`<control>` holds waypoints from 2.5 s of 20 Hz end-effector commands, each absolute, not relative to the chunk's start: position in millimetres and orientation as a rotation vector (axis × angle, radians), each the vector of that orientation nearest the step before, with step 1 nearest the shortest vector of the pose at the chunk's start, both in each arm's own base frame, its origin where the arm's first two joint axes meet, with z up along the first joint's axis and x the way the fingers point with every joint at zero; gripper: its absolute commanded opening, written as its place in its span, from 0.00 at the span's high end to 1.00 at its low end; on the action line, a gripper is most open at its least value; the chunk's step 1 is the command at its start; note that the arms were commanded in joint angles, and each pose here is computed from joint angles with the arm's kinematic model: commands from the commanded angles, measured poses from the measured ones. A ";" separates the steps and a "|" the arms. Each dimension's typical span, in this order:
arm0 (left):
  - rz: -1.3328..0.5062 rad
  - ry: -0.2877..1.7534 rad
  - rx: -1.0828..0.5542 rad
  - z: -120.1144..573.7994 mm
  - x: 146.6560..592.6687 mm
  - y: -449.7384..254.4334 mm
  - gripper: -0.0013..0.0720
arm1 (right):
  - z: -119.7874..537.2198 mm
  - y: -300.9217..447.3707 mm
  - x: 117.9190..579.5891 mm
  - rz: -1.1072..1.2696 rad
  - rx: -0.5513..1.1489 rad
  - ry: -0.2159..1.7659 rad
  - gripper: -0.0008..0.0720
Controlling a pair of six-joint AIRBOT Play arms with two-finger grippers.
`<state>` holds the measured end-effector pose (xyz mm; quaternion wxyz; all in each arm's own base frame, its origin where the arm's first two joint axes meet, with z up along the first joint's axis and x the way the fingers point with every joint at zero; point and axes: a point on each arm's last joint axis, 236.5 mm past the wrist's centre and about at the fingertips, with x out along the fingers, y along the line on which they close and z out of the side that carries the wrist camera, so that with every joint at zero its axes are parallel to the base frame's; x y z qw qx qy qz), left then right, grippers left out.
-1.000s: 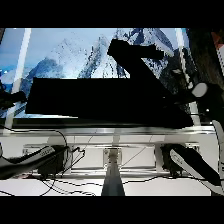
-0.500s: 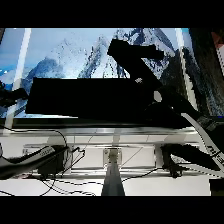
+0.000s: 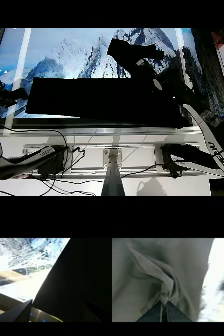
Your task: Fold the clothes and pants, and hang the long-sleeved shirts on hangers.
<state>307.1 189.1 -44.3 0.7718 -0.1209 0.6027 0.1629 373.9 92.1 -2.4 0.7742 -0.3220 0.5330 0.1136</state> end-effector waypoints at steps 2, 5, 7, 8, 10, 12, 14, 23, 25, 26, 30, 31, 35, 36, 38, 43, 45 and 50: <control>0.352 1.309 -0.266 -44.4 306.4 188.7 0.03 | 62.4 -2.8 411.7 -0.049 -0.806 1.101 0.96; 0.342 1.310 -0.288 -44.7 307.1 184.1 0.03 | 61.4 -104.0 393.1 -0.264 -0.646 1.220 0.96; 0.311 1.280 -0.365 -43.3 316.3 170.1 0.03 | 59.0 -168.7 374.5 -0.409 -0.486 1.247 0.96; 0.290 1.258 -0.417 -42.2 323.0 161.1 0.03 | 58.4 -198.7 365.5 -0.486 -0.388 1.231 0.96; 0.245 1.216 -0.531 -40.0 337.4 142.0 0.03 | 54.1 -242.8 345.5 -0.623 -0.158 1.183 0.96; 0.194 1.193 -0.616 -39.6 350.2 122.5 0.03 | 45.1 -268.7 328.5 -0.699 0.083 1.128 0.46; 0.104 1.179 -0.626 -37.5 364.7 96.0 0.03 | 40.8 -278.7 321.3 -0.713 0.227 1.085 0.02; -0.298 0.825 -0.580 28.3 464.8 -93.4 0.03 | 38.4 -111.9 430.0 -0.049 0.227 0.976 0.17; -0.329 0.826 -0.559 29.3 462.8 -112.5 0.03 | 27.0 -41.7 460.5 0.086 0.147 0.958 0.17; -0.341 0.834 -0.557 28.9 460.7 -117.4 0.03 | 15.7 -0.9 469.7 0.162 0.095 0.966 0.17; -0.347 0.846 -0.561 27.9 458.2 -117.1 0.03 | -8.9 134.7 511.1 0.386 -0.160 0.910 0.23; -0.346 0.848 -0.562 27.6 458.0 -116.0 0.03 | -14.1 160.1 521.8 0.423 -0.188 0.909 0.23; -0.349 0.852 -0.562 27.3 457.2 -116.4 0.03 | -50.5 207.1 549.2 0.497 -0.226 0.957 0.15; -0.349 0.852 -0.562 27.3 457.2 -116.4 0.03 | -62.2 210.9 550.5 0.505 -0.230 0.978 0.12; -0.349 0.853 -0.556 26.6 456.9 -115.9 0.03 | -75.9 216.7 552.1 0.512 -0.228 0.987 0.12; -0.346 0.858 -0.536 24.4 456.1 -114.1 0.03 | -111.5 191.2 561.4 0.467 -0.397 1.001 0.13; -0.346 0.858 -0.536 24.4 456.1 -114.1 0.03 | -119.2 180.7 563.4 0.427 -0.418 1.015 0.23; -0.346 0.858 -0.536 24.4 456.2 -114.0 0.03 | -118.3 167.6 569.1 0.392 -0.477 1.006 0.88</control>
